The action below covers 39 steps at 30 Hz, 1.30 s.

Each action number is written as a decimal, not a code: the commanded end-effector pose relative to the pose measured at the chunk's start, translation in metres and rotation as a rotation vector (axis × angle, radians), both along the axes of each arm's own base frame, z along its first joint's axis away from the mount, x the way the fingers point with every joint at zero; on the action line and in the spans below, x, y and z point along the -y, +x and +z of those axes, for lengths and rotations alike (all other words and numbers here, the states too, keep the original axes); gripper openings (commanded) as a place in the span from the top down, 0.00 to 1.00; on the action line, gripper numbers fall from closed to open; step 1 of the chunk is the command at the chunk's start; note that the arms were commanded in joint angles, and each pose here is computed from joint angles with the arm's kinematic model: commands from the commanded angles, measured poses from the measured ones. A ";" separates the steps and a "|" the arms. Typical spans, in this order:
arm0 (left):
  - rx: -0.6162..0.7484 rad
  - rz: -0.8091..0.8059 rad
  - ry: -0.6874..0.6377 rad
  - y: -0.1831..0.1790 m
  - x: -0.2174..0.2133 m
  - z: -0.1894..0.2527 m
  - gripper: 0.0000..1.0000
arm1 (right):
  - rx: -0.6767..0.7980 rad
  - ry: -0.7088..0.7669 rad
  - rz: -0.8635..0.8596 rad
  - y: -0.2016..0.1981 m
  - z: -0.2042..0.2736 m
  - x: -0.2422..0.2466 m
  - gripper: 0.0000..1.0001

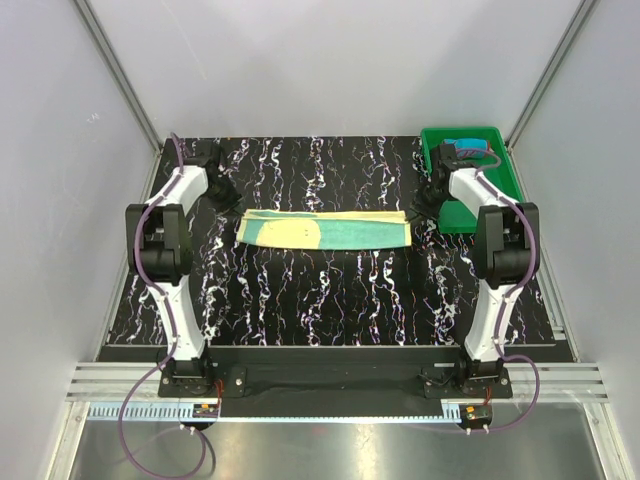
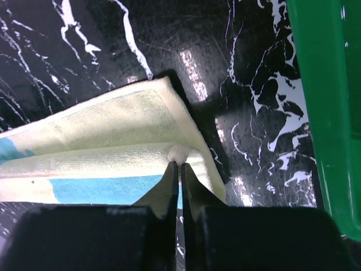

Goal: Roll the towels
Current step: Fold the towel

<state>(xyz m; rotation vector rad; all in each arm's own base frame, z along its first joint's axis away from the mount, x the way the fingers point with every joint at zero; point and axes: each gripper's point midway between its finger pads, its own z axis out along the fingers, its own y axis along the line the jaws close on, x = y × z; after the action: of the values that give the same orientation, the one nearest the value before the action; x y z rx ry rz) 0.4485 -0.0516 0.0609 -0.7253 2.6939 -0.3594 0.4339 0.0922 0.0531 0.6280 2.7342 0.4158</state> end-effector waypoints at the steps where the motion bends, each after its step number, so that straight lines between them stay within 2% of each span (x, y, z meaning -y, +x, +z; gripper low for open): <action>1: 0.026 -0.004 0.033 0.014 -0.007 0.004 1.00 | 0.019 0.003 0.014 0.013 0.005 0.000 0.94; 3: 0.014 0.002 0.039 0.015 -0.008 -0.001 1.00 | 0.017 0.001 0.012 0.017 0.002 0.000 0.84; 4: 0.014 0.003 0.043 0.016 -0.009 -0.002 1.00 | 0.021 -0.002 0.012 0.019 0.002 0.000 0.74; 6: 0.014 0.012 0.051 0.017 -0.010 -0.003 0.99 | 0.025 -0.010 0.005 0.025 0.003 0.002 0.62; 7: 0.016 0.017 0.051 0.019 -0.011 -0.002 0.92 | 0.032 -0.015 0.003 0.030 0.006 0.003 0.49; 8: 0.019 0.019 0.052 0.021 -0.012 0.000 0.87 | 0.037 -0.016 0.001 0.033 0.008 0.004 0.43; 10: 0.017 0.031 0.067 0.021 -0.014 0.002 0.82 | 0.055 -0.013 0.002 0.039 0.015 0.004 0.36; 11: 0.025 0.040 0.074 0.023 -0.015 0.006 0.75 | 0.085 -0.010 0.008 0.045 0.027 0.003 0.31; 12: 0.039 0.043 0.076 0.024 -0.017 0.012 0.64 | 0.100 0.003 0.015 0.046 0.033 0.000 0.29; 13: 0.050 0.046 0.082 0.025 -0.018 0.016 0.42 | 0.119 0.004 0.020 0.048 0.041 0.000 0.28; 14: 0.060 0.045 0.088 0.025 -0.018 0.020 0.10 | 0.148 0.006 0.021 0.048 0.055 0.000 0.25; 15: 0.083 0.045 0.093 0.026 -0.019 0.030 0.01 | 0.164 0.006 0.024 0.048 0.062 0.000 0.25; 18: 0.129 0.062 0.136 0.019 -0.027 0.052 0.01 | 0.236 0.007 0.039 0.038 0.092 0.001 0.21; 19: 0.158 0.063 0.138 0.020 -0.028 0.060 0.01 | 0.229 0.007 0.046 0.029 0.089 0.001 0.20; 20: 0.175 0.073 0.160 0.016 -0.032 0.065 0.01 | 0.284 0.014 0.056 0.025 0.109 0.000 0.20; 21: 0.235 0.072 0.160 0.012 -0.030 0.088 0.01 | 0.295 0.024 0.060 0.019 0.112 -0.002 0.20; 22: 0.252 0.064 0.163 0.006 -0.028 0.085 0.01 | 0.264 0.033 0.067 0.005 0.100 -0.003 0.20; 23: 0.277 0.059 0.175 0.003 -0.027 0.091 0.01 | 0.296 0.041 0.077 0.001 0.108 -0.004 0.20; 24: 0.328 0.054 0.181 -0.002 -0.025 0.109 0.01 | 0.285 0.044 0.077 -0.006 0.103 -0.004 0.20; 27: 0.360 -0.018 0.194 -0.020 0.003 0.113 0.01 | 0.220 0.033 0.072 -0.028 0.075 -0.001 0.23; 28: 0.367 -0.046 0.200 -0.024 0.010 0.114 0.01 | 0.184 0.037 0.071 -0.038 0.059 -0.001 0.28; 33: 0.336 -0.181 0.248 -0.055 0.044 0.102 0.01 | 0.122 0.090 0.067 -0.062 0.027 -0.008 0.39; 35: 0.323 -0.205 0.254 -0.064 0.045 0.098 0.01 | 0.102 0.113 0.061 -0.067 0.015 -0.011 0.43; 39: 0.291 -0.231 0.284 -0.084 0.037 0.094 0.01 | 0.087 0.156 0.056 -0.068 0.005 -0.018 0.44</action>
<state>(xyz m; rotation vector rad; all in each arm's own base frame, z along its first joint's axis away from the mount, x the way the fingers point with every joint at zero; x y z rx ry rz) 0.3701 -0.1063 0.1338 -0.2813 2.5405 -0.1856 0.3443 0.1000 0.0464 0.5778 2.7538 0.5583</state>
